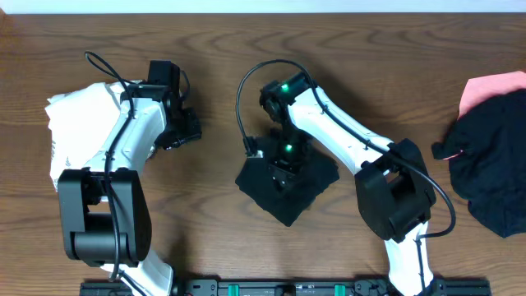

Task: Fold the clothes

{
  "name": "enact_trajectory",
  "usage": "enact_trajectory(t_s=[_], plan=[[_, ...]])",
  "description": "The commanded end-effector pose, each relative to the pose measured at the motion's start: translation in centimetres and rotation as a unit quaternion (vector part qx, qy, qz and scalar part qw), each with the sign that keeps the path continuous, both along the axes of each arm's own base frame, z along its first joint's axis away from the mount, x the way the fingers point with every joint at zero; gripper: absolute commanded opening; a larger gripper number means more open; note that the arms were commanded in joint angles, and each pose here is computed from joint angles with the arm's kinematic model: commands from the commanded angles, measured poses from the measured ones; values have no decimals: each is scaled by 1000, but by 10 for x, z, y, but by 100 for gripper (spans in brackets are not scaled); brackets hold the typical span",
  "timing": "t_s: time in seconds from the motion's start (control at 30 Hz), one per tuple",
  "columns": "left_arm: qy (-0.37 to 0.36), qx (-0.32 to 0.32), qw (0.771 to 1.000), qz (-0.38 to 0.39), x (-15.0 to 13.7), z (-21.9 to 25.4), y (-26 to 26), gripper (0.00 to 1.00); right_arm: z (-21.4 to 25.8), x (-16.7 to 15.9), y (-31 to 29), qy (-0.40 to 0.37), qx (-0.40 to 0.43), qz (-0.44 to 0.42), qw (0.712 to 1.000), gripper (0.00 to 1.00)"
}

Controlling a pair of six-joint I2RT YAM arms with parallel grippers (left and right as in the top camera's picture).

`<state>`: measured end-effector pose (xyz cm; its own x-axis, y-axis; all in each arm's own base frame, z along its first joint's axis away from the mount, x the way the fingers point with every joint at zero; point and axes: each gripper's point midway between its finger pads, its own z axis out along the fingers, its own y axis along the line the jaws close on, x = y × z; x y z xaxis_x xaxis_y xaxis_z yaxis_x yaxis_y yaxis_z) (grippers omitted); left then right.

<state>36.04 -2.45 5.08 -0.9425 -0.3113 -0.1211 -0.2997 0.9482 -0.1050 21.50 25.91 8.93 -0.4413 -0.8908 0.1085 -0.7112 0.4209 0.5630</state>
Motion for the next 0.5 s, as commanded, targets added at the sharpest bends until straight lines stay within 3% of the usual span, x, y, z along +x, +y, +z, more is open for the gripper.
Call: enact_trajectory(t_s=[0.0, 0.17, 0.23, 0.27, 0.47], plan=[[4, 8, 1000, -1, -1, -2, 5, 43, 8, -9, 2, 12, 20, 29, 999, 41], [4, 8, 1000, -1, -1, -2, 5, 43, 10, -15, -3, 21, 19, 52, 998, 43], [4, 8, 1000, -1, -2, -2, 5, 44, 7, -10, -2, 9, 18, 46, 999, 36], [4, 8, 1000, -1, -2, -2, 5, 43, 4, -4, -2, -2, 9, 33, 999, 31], [5, 9, 1000, -5, -2, -2, 5, 44, -7, 62, -19, -123, -82, -108, 983, 30]])
